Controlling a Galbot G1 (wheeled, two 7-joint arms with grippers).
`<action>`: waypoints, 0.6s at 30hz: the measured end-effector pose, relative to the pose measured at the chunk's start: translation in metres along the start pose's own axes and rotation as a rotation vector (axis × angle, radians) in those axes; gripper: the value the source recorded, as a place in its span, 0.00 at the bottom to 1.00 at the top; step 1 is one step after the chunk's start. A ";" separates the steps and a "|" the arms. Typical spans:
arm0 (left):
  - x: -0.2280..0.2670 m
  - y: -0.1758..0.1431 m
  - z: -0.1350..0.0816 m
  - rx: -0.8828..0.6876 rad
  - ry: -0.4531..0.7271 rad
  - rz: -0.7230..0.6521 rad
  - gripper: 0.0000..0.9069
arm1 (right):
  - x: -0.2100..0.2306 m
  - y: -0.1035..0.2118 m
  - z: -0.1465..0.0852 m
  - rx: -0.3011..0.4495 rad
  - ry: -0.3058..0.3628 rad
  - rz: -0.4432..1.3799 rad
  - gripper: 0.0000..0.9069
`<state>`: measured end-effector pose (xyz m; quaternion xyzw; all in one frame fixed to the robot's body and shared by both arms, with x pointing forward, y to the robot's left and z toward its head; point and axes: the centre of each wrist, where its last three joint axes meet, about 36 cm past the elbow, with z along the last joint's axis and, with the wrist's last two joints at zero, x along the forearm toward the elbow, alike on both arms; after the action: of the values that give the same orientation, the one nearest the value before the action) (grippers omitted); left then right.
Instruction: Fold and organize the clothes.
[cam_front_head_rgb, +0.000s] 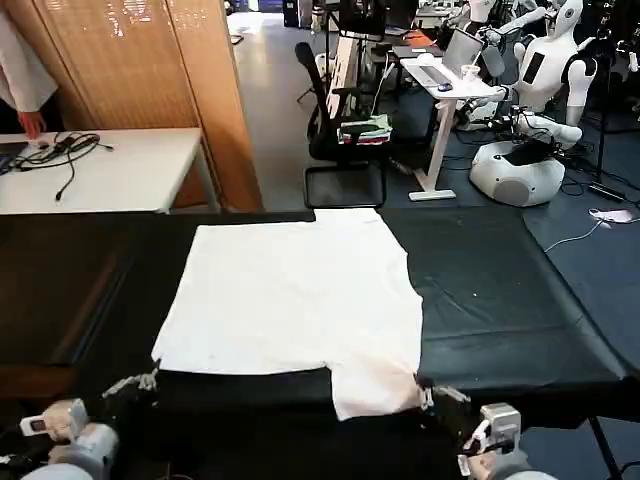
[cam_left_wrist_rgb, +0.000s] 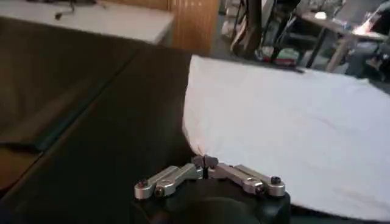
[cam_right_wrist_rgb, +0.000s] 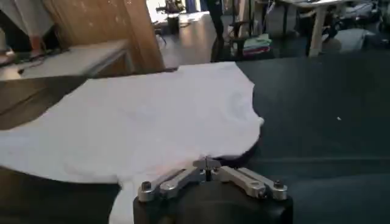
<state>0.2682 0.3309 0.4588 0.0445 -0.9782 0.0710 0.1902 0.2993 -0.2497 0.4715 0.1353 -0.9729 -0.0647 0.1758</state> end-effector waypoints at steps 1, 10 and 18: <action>-0.004 -0.001 0.000 0.000 -0.016 -0.002 0.00 | -0.009 -0.005 -0.001 0.003 -0.017 0.001 0.00; -0.050 -0.003 0.000 -0.025 -0.100 -0.006 0.00 | -0.088 -0.033 -0.006 0.026 -0.098 0.010 0.00; -0.099 0.003 0.001 -0.084 -0.111 -0.028 0.00 | -0.150 -0.041 -0.003 0.061 -0.105 0.025 0.00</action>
<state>0.3590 0.3397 0.4195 0.0541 -0.9886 0.0247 0.1381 0.4461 -0.2463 0.4186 0.1246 -0.9840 -0.0399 0.1211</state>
